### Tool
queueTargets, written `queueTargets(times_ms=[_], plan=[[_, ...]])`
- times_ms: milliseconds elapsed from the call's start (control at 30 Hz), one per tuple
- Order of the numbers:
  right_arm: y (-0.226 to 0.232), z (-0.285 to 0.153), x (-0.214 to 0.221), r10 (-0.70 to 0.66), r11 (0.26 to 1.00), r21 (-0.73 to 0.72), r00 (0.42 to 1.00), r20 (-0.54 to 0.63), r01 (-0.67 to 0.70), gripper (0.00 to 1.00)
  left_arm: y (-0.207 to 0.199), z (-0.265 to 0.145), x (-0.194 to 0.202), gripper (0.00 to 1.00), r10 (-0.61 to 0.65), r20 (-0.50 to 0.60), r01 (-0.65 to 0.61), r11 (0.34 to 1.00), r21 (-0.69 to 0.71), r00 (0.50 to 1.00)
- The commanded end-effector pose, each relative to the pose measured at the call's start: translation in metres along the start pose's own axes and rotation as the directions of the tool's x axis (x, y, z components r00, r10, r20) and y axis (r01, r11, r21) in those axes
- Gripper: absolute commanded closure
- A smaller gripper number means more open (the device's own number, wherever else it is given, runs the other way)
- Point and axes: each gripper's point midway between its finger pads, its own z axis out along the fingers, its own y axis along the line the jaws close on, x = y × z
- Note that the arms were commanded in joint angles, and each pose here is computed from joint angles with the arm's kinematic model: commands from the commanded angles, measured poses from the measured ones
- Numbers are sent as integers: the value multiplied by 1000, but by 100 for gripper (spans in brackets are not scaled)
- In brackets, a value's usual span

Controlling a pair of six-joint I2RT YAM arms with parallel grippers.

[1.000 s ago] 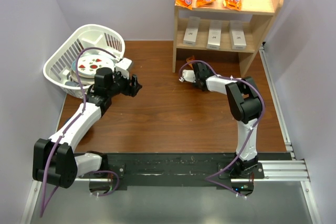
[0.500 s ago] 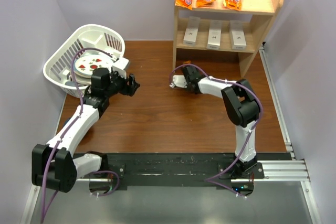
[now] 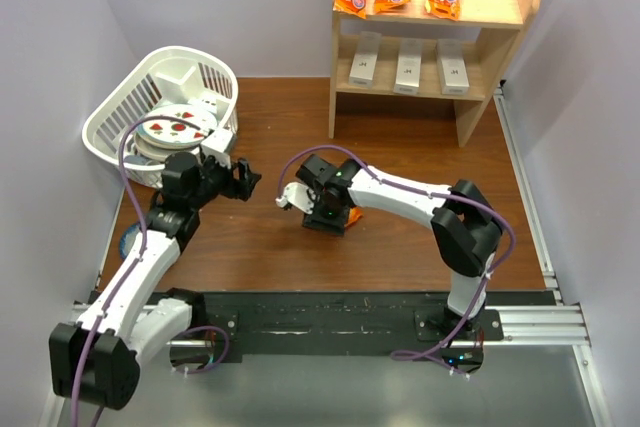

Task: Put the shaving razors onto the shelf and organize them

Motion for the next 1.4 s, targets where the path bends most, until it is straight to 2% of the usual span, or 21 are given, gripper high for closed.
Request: queueTargets(times_ms=[0, 100, 167, 233, 267, 300, 333, 367, 400, 467, 567, 767, 900, 967, 1100, 1167, 1300, 1367], plan=[[50, -57, -57, 149, 940, -332, 971, 188, -80, 42, 15, -13, 13, 26, -92, 7, 92, 989, -113, 996], [32, -78, -69, 107, 957, -289, 956, 274, -25, 43, 5, -14, 41, 27, -196, -44, 192, 979, -71, 980], [1, -82, -71, 101, 985, -166, 946, 308, -51, 46, -7, -11, 62, 32, -244, -91, 243, 970, -12, 966], [-31, -70, -51, 70, 997, 15, 970, 234, -76, 53, -8, -6, 72, 40, -295, -111, 295, 955, -10, 949], [-44, -64, -45, 65, 994, 70, 974, 217, -82, 63, -9, -4, 76, 46, -308, -122, 309, 951, -9, 944], [-45, -53, -33, 42, 996, 76, 983, 178, -56, 68, -9, -2, 81, 61, -318, -139, 320, 947, -12, 938], [-44, -49, -27, 36, 997, 63, 985, 168, -48, 72, -6, 4, 80, 70, -314, -130, 316, 949, -7, 941], [-40, -43, -26, 32, 999, 31, 982, 184, -38, 75, -4, 7, 81, 85, -309, -129, 310, 951, -14, 942], [-32, -36, -18, 19, 1000, 9, 985, 174, -21, 81, 0, 10, 82, 92, -308, -128, 307, 951, -27, 943], [-21, -29, -24, 43, 998, -46, 975, 216, -34, 85, 5, 17, 78, 100, -305, -120, 303, 952, -39, 945], [-9, -17, -25, 109, 991, -106, 969, 221, -87, 88, 10, 29, 75, 100, -302, -138, 298, 953, -45, 943], [-11, 15, -10, 110, 991, -95, 983, 149, -96, 88, 17, 45, 65, 97, -324, -128, 319, 946, -55, 937], [-43, 35, 1, 194, 981, -33, 977, 89, -192, 90, 18, 49, 65, 94, -325, -137, 320, 946, -60, 936], [-70, 47, 20, 248, 968, 19, 968, 38, -248, 91, 19, 49, 69, 94, -328, -146, 322, 945, -64, 933], [-124, 48, 38, 241, 963, 124, 971, 0, -239, 91, 18, 51, 73, 91, -332, -151, 326, 943, -60, 931], [-139, 45, 46, 228, 964, 138, 974, -5, -225, 91, 18, 55, 76, 85, -343, -165, 337, 940, -60, 925], [-137, 30, 42, 191, 974, 124, 981, 14, -191, 88, 20, 61, 72, 81, -347, -150, 343, 938, -53, 926], [-116, 30, 40, 170, 982, 77, 985, 13, -171, 86, 21, 64, 71, 79, -348, -157, 344, 937, -57, 924]])
